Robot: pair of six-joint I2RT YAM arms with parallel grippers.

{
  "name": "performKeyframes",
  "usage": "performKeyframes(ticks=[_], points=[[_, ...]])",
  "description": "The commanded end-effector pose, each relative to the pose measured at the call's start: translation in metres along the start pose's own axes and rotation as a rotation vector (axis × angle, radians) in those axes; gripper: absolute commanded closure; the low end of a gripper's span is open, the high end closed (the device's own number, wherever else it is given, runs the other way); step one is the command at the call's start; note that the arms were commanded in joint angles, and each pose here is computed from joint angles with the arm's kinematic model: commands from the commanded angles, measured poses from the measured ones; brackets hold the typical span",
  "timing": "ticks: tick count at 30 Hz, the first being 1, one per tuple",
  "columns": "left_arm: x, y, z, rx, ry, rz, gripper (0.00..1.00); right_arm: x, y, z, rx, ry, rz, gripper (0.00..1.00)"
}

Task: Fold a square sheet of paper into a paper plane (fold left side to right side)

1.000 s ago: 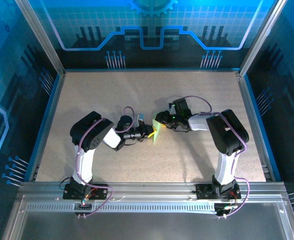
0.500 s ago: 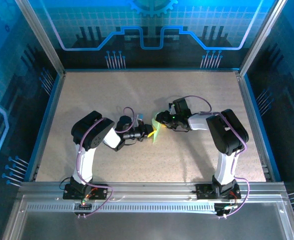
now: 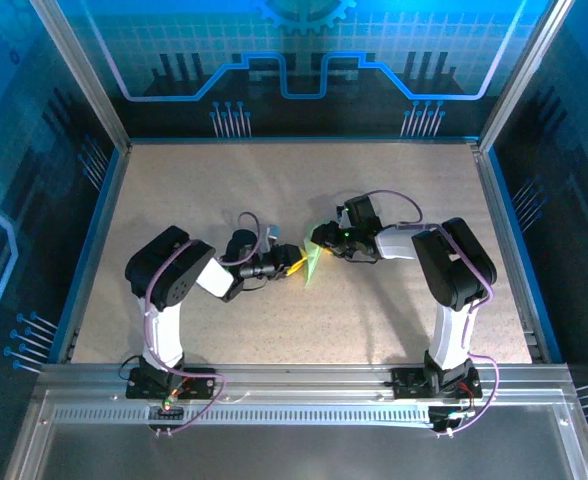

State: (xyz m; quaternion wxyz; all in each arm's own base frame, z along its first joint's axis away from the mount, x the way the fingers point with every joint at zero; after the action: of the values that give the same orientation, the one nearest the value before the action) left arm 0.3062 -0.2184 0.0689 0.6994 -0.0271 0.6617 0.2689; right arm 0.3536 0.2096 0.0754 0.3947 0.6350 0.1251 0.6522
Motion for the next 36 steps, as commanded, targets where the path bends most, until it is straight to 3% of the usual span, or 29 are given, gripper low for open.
performKeyframes(ticks=[1, 14, 25, 36], points=[[0.002, 0.003, 0.009, -0.026, -0.022, 0.034, 0.62, -0.016, -0.013, -0.017, 0.065, -0.009, -0.077, 0.6], [0.003, -0.021, 0.017, 0.025, -0.031, 0.053, 0.59, -0.014, -0.01, -0.016, 0.064, -0.002, -0.092, 0.59], [0.008, -0.026, 0.019, 0.034, -0.058, 0.104, 0.81, -0.017, -0.012, -0.017, 0.073, -0.004, -0.103, 0.59], [0.013, -0.031, 0.021, 0.051, -0.069, 0.139, 0.88, -0.019, -0.01, -0.018, 0.078, 0.008, -0.125, 0.59]])
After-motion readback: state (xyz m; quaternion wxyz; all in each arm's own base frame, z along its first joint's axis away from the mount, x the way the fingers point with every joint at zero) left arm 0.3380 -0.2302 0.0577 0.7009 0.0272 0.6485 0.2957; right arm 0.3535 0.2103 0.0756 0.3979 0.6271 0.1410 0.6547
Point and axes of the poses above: each hand's point on the last joint's axis, 136 mm out from that joint toward the fingers, its own y axis back along the fingers, its own x axis along the line the jaws close on, z = x × y, the point moved 7 cm from there along y, back along the fingers, and after that the axes turned 2 degrees about -y, right-handed, at the moved point
